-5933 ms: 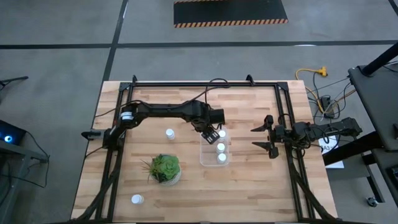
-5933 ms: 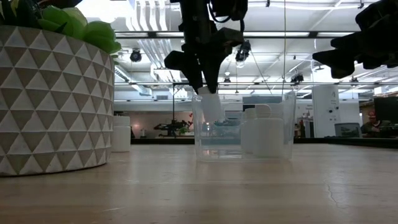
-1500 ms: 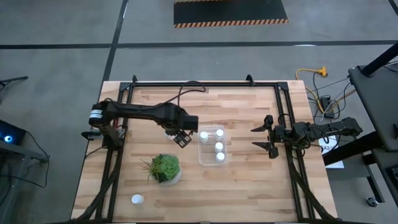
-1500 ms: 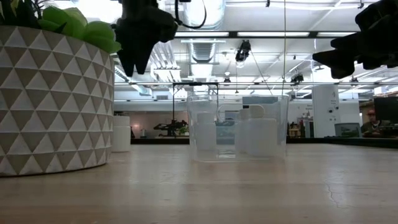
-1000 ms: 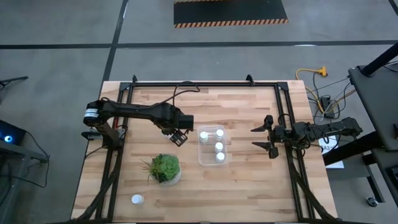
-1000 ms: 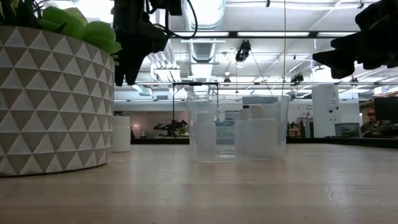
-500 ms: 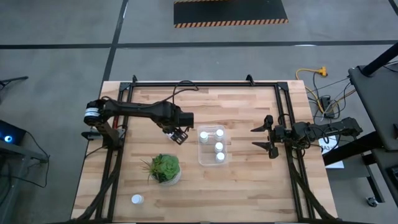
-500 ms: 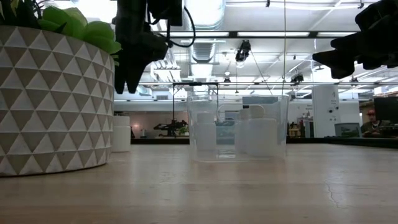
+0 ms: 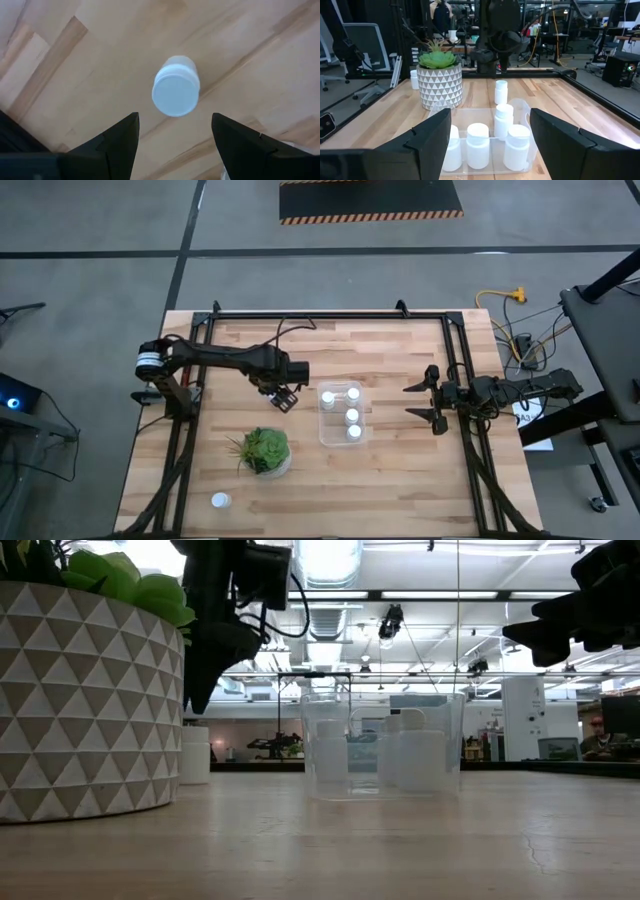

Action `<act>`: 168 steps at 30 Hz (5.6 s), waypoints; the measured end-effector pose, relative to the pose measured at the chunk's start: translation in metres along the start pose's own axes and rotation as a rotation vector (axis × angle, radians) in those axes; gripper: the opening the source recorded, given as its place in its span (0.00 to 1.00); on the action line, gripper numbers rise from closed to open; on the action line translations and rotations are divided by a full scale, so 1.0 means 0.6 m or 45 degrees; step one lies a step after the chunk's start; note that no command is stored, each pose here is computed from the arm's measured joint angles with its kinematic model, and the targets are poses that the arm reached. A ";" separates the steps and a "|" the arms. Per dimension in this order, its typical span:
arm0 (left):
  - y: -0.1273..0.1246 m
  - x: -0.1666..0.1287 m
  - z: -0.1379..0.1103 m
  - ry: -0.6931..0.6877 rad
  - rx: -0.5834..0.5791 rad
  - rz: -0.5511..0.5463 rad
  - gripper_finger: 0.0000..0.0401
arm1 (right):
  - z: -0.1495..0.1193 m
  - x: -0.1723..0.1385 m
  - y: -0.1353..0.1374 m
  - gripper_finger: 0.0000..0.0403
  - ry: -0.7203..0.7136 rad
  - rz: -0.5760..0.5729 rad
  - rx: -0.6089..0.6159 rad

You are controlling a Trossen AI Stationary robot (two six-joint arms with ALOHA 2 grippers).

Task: Pick and place pill bottles into a basket
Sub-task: Put the white medicine bottle into the transparent bin

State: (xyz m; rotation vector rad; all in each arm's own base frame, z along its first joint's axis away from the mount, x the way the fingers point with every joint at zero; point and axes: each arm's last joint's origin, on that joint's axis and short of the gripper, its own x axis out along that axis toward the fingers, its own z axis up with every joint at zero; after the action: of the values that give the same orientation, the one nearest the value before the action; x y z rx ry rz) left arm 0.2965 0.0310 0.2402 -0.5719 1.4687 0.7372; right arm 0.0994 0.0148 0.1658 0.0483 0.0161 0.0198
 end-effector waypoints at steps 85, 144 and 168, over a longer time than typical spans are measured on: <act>-0.003 0.024 0.023 -0.071 0.108 -0.192 0.36 | 0.000 0.000 0.000 0.65 0.000 0.000 -0.001; -0.176 -0.175 0.041 -0.272 0.547 -0.323 0.36 | 0.000 0.000 0.000 0.65 0.000 0.000 -0.002; -0.223 -0.098 0.065 -0.186 0.607 -0.238 0.36 | 0.000 0.000 0.000 0.65 0.000 0.000 0.000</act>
State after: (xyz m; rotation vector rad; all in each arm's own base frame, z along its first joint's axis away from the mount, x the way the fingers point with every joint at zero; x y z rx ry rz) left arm 0.4241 -0.0342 0.2877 -0.2759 1.3703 0.2593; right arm 0.0994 0.0147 0.1658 0.0481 0.0161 0.0196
